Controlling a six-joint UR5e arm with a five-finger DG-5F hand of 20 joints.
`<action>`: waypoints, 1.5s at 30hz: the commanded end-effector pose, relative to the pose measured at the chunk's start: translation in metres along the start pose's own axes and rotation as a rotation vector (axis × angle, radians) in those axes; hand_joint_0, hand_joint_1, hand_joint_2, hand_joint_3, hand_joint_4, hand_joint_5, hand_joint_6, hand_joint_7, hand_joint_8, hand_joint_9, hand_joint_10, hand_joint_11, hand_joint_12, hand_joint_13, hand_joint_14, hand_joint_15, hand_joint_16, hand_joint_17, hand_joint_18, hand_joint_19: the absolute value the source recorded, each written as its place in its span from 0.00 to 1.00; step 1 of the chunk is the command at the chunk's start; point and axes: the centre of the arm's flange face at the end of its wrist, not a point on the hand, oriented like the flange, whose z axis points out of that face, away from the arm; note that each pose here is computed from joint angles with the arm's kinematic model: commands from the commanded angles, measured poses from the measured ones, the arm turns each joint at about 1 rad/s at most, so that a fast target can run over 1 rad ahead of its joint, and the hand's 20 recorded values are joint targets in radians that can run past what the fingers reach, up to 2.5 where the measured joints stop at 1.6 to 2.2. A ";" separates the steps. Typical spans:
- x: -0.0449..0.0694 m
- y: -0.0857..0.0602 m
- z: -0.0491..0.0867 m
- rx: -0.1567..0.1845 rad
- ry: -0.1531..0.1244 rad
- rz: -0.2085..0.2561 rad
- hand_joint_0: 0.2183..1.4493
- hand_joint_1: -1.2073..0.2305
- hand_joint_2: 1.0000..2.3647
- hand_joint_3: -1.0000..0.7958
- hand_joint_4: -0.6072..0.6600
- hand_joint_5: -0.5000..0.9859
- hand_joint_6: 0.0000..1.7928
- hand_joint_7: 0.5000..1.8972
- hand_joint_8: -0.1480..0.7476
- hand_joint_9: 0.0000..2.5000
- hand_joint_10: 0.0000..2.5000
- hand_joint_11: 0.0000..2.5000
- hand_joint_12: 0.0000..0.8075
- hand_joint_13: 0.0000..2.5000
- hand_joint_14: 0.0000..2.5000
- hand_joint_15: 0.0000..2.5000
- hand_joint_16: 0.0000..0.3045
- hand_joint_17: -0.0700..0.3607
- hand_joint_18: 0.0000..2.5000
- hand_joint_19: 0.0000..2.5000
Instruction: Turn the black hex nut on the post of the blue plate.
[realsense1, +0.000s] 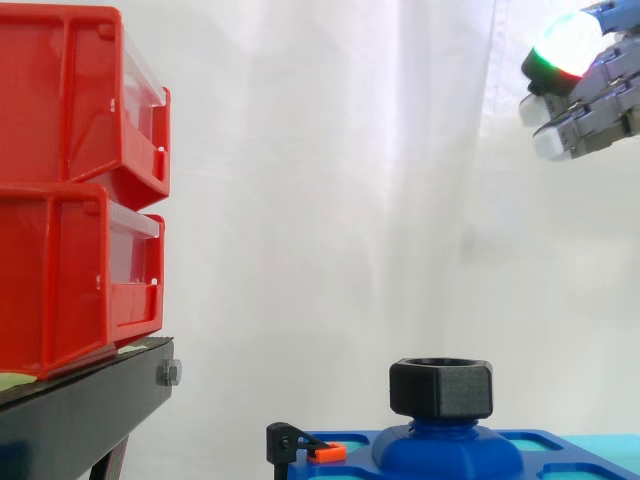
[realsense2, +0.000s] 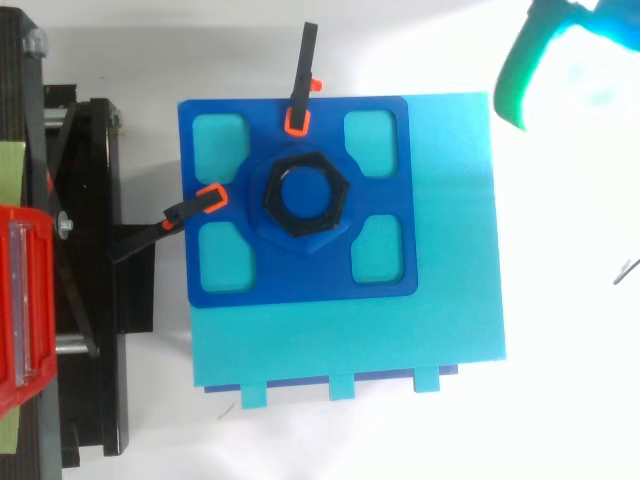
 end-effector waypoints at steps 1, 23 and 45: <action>0.004 -0.003 0.017 -0.068 -0.088 -0.050 0.19 0.58 0.00 0.28 0.56 0.17 0.28 0.24 0.39 0.05 0.00 0.00 0.43 0.01 0.00 0.00 0.21 0.49 0.00 0.03; 0.071 -0.055 0.125 -0.067 -0.090 -0.392 0.19 0.64 0.00 0.28 0.55 0.17 0.28 0.17 0.36 0.00 0.00 0.00 0.43 0.00 0.00 0.00 0.20 0.48 0.00 0.03; 0.141 -0.064 0.157 -0.038 -0.086 -0.637 0.19 0.64 0.00 0.28 0.58 0.18 0.28 0.30 0.37 0.01 0.00 0.00 0.43 0.00 0.00 0.00 0.20 0.48 0.00 0.02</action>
